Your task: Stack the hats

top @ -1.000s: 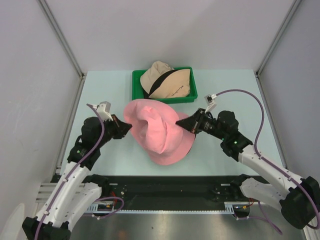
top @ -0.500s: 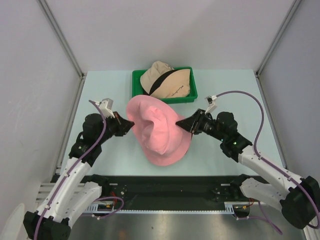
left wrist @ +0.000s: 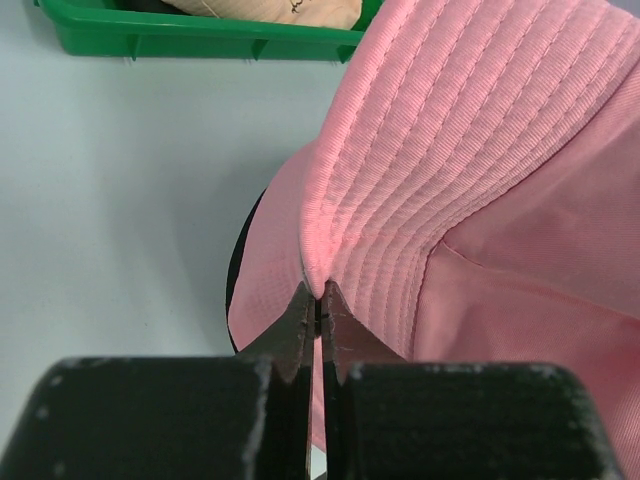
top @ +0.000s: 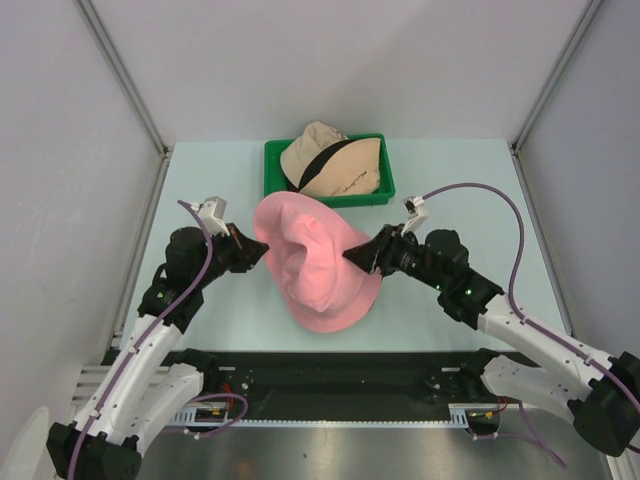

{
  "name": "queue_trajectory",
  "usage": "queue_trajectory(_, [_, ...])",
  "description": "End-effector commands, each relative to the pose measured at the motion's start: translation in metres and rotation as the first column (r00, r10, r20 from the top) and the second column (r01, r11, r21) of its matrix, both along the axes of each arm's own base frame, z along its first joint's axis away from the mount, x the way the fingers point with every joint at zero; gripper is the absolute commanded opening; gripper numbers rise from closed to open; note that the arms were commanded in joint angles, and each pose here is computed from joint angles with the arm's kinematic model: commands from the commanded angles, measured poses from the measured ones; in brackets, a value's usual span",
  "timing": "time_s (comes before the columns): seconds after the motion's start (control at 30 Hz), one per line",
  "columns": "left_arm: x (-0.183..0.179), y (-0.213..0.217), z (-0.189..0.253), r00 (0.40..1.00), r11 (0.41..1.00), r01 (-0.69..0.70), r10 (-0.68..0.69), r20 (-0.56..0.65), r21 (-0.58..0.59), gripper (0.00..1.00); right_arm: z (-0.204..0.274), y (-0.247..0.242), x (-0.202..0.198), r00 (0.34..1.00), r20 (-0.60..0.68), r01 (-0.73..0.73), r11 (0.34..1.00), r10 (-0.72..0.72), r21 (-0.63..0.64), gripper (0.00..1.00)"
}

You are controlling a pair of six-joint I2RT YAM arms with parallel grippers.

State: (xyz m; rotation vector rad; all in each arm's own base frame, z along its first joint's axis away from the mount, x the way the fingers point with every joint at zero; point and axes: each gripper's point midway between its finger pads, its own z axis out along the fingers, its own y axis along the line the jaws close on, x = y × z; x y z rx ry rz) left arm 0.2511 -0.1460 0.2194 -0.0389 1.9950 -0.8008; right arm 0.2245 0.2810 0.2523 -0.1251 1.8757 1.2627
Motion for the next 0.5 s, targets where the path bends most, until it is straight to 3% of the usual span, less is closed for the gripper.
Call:
queue_trajectory(0.0, [0.0048,0.0012,0.0108,0.999,1.0,-0.006,0.006,0.048,-0.007,0.0,0.0347,-0.0083,0.0046,0.99,0.117,0.075,0.997,-0.073,-0.016,0.58])
queue_trajectory(0.13, [0.0055,0.003,0.0069,0.999,1.0,-0.014,0.014,0.041,0.004,0.0,0.0419,-0.008,0.001,0.986,0.147,0.088,0.996,-0.084,-0.02,0.58])
queue_trajectory(0.27, [0.0055,0.0037,0.0057,0.999,1.0,-0.016,0.016,0.041,0.008,0.0,0.0422,-0.0054,-0.0014,0.986,0.146,0.079,0.997,-0.076,-0.018,0.51])
queue_trajectory(0.37, [0.0059,0.0043,0.0049,0.999,1.0,-0.02,0.02,0.04,0.01,0.0,0.0442,-0.0054,-0.0014,0.985,0.155,0.082,0.997,-0.079,-0.011,0.26])
queue_trajectory(0.4, [0.0062,0.0042,0.0049,0.999,1.0,-0.02,0.02,0.04,0.01,0.0,0.0425,-0.0053,-0.002,0.985,0.154,0.08,0.997,-0.078,-0.012,0.14])
queue_trajectory(0.47, [0.006,0.003,0.0049,0.999,1.0,-0.013,0.013,0.041,0.007,0.0,0.0425,-0.0043,-0.0018,0.985,0.157,0.077,0.997,-0.075,-0.008,0.05])
